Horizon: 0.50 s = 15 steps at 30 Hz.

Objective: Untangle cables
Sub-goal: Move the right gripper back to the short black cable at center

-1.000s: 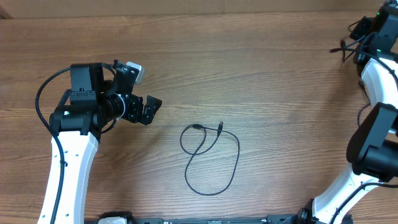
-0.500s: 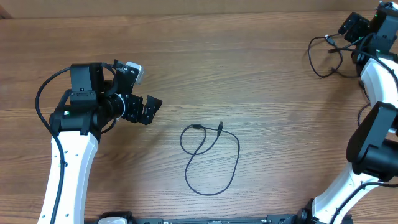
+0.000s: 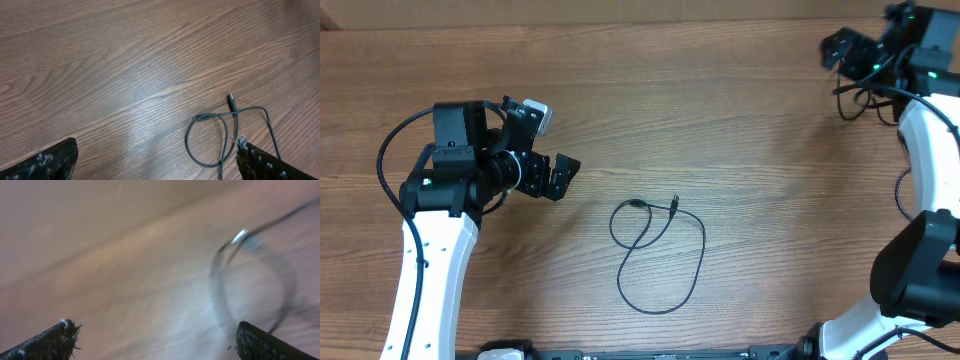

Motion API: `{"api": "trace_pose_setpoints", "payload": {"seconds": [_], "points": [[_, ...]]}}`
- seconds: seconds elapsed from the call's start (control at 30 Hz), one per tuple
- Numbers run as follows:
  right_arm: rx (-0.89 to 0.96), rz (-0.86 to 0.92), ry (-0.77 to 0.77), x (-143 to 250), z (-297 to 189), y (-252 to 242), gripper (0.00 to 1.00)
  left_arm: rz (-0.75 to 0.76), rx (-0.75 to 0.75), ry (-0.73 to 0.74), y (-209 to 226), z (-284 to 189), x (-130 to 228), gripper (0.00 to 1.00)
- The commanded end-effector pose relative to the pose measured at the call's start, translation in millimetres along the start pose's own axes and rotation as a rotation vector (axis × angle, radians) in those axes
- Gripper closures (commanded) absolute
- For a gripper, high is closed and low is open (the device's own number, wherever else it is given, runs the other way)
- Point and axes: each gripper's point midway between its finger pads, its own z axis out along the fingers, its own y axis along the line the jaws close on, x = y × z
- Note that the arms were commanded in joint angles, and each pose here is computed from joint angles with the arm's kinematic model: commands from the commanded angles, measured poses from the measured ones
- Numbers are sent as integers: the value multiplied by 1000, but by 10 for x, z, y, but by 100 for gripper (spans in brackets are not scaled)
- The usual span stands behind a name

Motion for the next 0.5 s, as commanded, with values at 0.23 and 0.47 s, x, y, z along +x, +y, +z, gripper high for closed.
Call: {"api": "trace_pose_setpoints", "payload": {"seconds": [0.23,0.47], "points": [[-171,-9,318,847,-79,825,0,41,2,-42,-38,-100,-116,1],[-182,-147,552,1543,-232,1134,0,41,2,-42,-38,-100,-116,0]]}}
